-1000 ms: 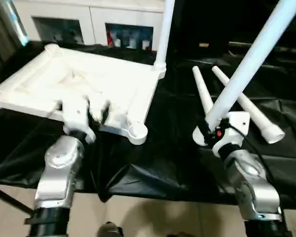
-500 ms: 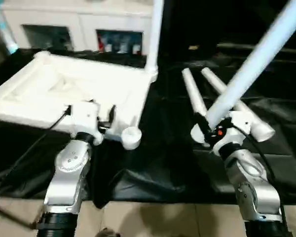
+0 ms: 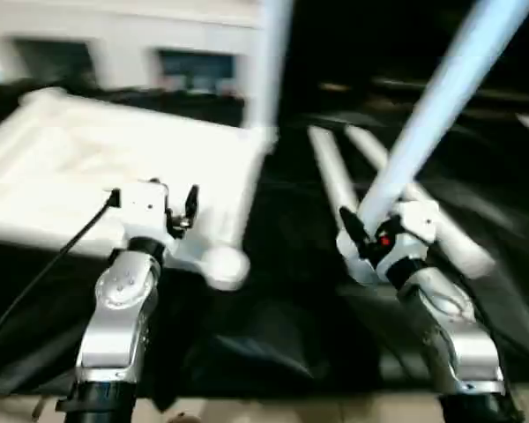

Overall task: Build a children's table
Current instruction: Pick table leg, then insert table leg to table base

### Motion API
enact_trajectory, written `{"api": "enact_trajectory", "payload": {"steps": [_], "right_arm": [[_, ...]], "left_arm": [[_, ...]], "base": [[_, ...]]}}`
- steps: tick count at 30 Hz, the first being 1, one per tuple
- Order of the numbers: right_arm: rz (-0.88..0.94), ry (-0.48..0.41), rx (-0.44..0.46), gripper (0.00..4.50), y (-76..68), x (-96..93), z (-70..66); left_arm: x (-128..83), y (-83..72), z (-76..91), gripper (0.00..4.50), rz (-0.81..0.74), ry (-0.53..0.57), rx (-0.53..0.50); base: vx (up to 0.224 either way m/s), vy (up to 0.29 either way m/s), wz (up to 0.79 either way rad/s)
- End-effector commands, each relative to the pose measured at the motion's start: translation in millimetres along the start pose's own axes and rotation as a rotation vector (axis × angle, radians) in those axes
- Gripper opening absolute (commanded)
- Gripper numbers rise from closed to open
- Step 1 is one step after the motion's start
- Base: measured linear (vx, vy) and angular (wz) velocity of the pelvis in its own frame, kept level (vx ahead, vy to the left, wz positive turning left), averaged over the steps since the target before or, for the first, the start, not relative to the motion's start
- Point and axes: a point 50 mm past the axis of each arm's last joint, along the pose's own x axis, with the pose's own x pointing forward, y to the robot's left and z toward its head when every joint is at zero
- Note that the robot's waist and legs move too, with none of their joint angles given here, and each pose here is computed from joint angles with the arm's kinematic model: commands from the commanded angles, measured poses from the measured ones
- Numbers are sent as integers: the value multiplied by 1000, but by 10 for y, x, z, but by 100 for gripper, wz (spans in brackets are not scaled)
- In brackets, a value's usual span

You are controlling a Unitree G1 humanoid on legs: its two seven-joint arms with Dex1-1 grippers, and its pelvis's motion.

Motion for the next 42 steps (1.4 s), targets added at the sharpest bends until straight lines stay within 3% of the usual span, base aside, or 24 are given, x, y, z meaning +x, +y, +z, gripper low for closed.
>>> {"api": "enact_trajectory", "payload": {"steps": [1,15,18,19,22,25,26,28,34,39,42], "right_arm": [[-9,-12,18,191,-29,-24,11],[48,-26,1,191,9,-23,33],[62,-37,2,191,10,-15,61],[74,-41,-1,191,2,-1,78],[93,-40,-13,191,-3,15,90],[134,-38,-30,191,-16,42,120],[135,-37,-31,191,-16,43,122],[174,-37,-58,191,-28,61,150],[257,-27,-106,191,-11,43,153],[276,-16,-111,191,6,50,135],[294,-8,-121,191,30,43,115]], "left_arm": [[-12,-14,43,353,2,-17,13],[-20,61,34,353,-26,-10,20],[5,31,70,371,-169,-23,2],[12,-11,146,380,-380,-38,-9],[7,-22,191,390,-572,-13,62],[15,66,208,426,-845,124,240],[17,72,210,428,-852,129,245],[32,218,251,445,-1024,280,384],[199,400,348,430,-1166,405,597],[306,324,344,405,-1242,395,584],[366,219,241,367,-1346,437,635]], "base": [[155,-26,35],[46,-33,6],[-43,5,1],[-70,8,0],[-70,-5,1],[-20,0,0],[0,0,0],[0,0,0],[0,0,0],[0,0,0],[0,0,0]]}}
